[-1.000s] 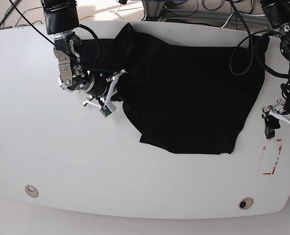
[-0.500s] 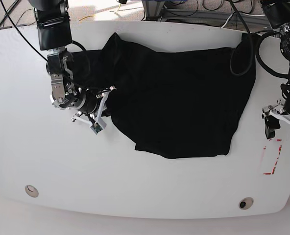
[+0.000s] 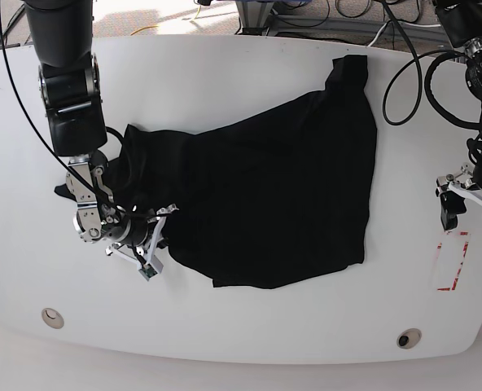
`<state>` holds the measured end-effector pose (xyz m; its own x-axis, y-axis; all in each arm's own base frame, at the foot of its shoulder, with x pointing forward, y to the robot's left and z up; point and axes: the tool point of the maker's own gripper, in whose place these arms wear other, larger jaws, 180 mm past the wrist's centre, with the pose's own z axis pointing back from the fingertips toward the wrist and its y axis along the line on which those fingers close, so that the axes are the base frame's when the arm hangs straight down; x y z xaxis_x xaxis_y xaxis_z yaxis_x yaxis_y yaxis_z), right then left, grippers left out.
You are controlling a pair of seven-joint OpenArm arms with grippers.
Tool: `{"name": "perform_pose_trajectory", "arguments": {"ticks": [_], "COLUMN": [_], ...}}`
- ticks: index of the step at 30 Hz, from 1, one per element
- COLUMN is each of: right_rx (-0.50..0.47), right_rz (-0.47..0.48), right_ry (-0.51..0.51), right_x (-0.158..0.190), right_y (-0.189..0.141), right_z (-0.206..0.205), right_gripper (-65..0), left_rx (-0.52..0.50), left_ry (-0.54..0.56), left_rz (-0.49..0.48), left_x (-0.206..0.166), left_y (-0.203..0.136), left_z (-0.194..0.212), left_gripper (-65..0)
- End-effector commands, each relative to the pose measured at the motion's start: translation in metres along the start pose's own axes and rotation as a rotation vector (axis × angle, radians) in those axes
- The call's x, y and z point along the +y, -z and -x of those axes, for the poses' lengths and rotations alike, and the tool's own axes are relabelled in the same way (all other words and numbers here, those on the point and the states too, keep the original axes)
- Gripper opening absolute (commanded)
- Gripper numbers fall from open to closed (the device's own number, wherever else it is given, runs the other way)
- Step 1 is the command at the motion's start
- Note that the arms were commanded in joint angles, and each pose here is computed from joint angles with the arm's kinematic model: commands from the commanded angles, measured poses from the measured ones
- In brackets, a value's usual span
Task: Layout the t-shirt on the table in an organized manner, then fold the t-shirt properly
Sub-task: 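Pull the held edge with the right gripper, stretching the shirt out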
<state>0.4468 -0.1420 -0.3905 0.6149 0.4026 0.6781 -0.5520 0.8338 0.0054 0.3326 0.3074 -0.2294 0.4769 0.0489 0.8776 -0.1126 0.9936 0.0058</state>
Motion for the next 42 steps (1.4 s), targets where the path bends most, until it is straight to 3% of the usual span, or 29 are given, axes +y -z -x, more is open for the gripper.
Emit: {"name": "perform_pose_trajectory", "arguments": {"ticks": [1,8,10,17,22,27,42], "right_rx": [-0.078,-0.109,-0.117,-0.123,-0.185,-0.143,-0.039], "right_rz": [-0.006,-0.022,-0.021,0.013,0.057,0.109,0.163], "right_ry": [-0.02,-0.029,-0.027,-0.029,0.004,-0.001,0.028], "right_x": [-0.006,0.002,0.002,-0.009,-0.016,-0.024,0.021], "right_y": [0.0,0.009,0.008,-0.013,-0.039,-0.067,-0.127], "right_z": [-0.034,-0.054,-0.056,-0.053,-0.053,-0.025,0.071], "right_gripper": [-63.6,-62.0,-57.2,-31.7,-23.1,-22.7,-22.7], "left_rx": [-0.059,-0.061,-0.062,-0.062,-0.064,-0.064,-0.063], "left_ry": [0.02,0.02,0.02,0.02,0.02,0.02,0.02], "left_rz": [-0.005,-0.005,-0.005,-0.005,-0.005,-0.005,-0.004], "left_x": [0.002,0.002,0.002,0.002,0.002,0.002,0.002], "left_y": [-0.004,-0.004,-0.004,-0.004,-0.004,-0.004,-0.004], "left_z": [-0.018,-0.019,-0.02,-0.02,-0.02,-0.02,-0.02], "left_gripper": [-13.6,-13.6,-13.6,-13.6,-13.6,-13.6,-13.6]}}
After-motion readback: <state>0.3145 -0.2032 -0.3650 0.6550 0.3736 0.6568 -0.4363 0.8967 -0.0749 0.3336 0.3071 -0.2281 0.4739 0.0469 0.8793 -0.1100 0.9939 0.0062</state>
